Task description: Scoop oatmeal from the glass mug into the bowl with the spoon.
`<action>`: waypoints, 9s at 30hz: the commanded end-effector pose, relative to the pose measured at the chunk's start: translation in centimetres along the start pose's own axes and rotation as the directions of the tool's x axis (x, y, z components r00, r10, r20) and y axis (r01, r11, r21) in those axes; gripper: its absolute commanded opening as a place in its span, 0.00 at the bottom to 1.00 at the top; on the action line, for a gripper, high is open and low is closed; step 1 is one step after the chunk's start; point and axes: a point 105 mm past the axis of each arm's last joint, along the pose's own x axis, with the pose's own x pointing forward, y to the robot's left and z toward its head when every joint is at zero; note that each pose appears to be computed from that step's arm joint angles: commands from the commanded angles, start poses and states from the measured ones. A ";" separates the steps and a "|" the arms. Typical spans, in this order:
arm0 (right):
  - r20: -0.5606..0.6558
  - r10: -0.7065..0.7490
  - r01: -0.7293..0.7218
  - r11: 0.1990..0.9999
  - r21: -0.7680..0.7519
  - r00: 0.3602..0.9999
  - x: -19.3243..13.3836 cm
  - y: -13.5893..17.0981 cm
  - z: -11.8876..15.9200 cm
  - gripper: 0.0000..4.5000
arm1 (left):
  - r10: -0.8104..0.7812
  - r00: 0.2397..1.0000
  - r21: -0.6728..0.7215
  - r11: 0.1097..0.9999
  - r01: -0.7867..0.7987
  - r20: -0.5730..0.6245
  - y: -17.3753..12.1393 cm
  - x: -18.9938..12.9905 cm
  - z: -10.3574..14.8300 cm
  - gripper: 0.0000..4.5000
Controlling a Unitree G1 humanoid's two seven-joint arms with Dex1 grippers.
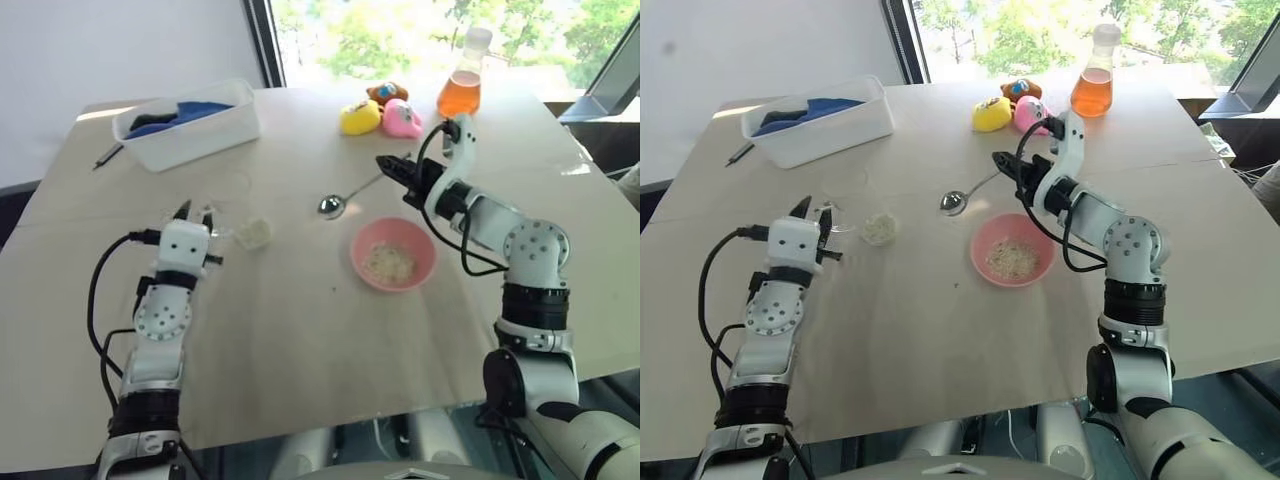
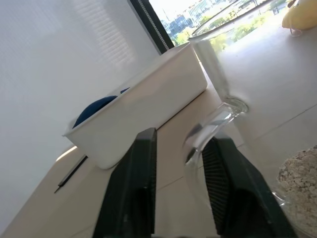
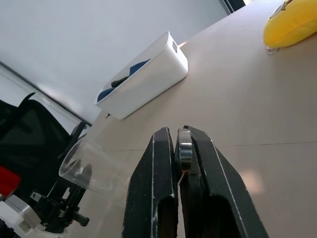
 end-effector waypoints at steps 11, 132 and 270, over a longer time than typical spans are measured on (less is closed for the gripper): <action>0.101 0.084 -0.077 0.994 -0.075 0.991 0.1 2.8 3.9 0.00 | -0.071 0.997 -0.117 0.990 0.073 0.029 -1.7 1.5 1.7 0.02; -0.014 0.083 -0.069 0.898 0.434 0.996 -3.5 -0.2 5.6 0.00 | -0.475 0.868 -0.062 0.871 0.487 0.144 -10.1 3.8 4.7 0.02; -0.116 0.164 -0.201 0.798 -0.569 0.980 -0.2 3.8 4.9 0.71 | -0.433 0.896 -0.182 0.877 0.444 0.100 -7.5 -2.0 5.7 0.58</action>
